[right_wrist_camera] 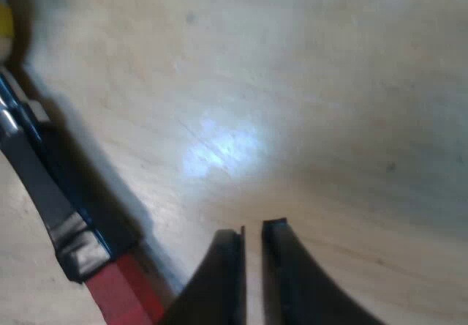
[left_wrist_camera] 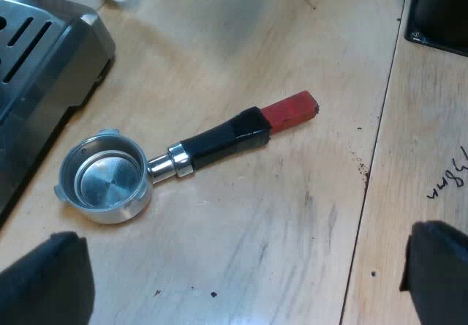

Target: Put the handle in the coffee machine

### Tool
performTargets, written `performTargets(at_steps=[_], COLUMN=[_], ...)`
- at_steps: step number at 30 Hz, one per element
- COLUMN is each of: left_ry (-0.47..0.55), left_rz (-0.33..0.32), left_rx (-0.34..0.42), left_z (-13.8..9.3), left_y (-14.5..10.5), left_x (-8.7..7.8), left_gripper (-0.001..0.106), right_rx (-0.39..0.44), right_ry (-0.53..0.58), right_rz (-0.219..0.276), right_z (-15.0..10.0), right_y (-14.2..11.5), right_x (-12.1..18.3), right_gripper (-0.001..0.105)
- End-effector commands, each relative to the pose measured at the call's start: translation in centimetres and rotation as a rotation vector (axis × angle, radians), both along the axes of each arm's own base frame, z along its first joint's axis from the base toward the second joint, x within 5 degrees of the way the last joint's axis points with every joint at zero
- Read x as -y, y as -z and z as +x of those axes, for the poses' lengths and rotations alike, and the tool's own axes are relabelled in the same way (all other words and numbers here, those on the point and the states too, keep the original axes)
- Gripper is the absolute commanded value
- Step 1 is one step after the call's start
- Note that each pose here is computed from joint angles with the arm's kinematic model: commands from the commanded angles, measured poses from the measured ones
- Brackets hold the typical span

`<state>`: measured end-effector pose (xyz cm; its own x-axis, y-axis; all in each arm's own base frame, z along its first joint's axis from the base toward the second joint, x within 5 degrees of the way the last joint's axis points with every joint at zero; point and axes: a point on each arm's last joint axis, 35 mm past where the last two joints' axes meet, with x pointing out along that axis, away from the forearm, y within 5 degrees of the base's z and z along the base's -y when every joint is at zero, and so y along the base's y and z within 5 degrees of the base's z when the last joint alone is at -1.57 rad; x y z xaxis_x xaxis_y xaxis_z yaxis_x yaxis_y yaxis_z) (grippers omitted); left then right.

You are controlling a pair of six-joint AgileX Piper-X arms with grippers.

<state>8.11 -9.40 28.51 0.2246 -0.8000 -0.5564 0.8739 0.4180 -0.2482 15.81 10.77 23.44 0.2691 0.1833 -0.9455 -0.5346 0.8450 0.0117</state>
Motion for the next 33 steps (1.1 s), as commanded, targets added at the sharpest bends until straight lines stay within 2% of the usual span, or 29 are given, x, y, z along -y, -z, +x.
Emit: performTargets(at_steps=[1,11,15,16,21,27,33], left_ry=[0.012,0.012,0.012,0.012,0.012,0.012,0.012], left_rz=[-0.016,-0.016,-0.016,-0.016,-0.016,-0.016,-0.016], left_rx=[0.011,0.011,0.011,0.011,0.011,0.011,0.011], left_z=[0.0,0.0,0.0,0.0,0.0,0.0,0.0], left_y=[-0.2,-0.2,-0.2,-0.2,-0.2,-0.2,-0.2], left_x=[0.2,0.2,0.2,0.2,0.2,0.2,0.2], left_gripper=[0.088,0.088,0.088,0.088,0.088,0.088,0.088], right_rx=[0.029,0.041,0.062,0.035,-0.043,-0.105,-0.148], right_ry=[-0.010,-0.010,0.026,0.036,0.034,-0.028,-0.092], right_rz=[0.016,0.024,-0.029,-0.056,-0.116,-0.186,-0.191], right_z=[0.3,0.4,0.4,0.4,0.5,1.1,1.3], right_y=[-0.1,-0.2,0.6,1.2,2.5,4.3,5.1], right_x=[-0.2,-0.3,-0.1,0.0,-0.1,-0.4,-0.7], right_gripper=[0.000,0.000,0.000,0.000,0.000,0.000,0.000])
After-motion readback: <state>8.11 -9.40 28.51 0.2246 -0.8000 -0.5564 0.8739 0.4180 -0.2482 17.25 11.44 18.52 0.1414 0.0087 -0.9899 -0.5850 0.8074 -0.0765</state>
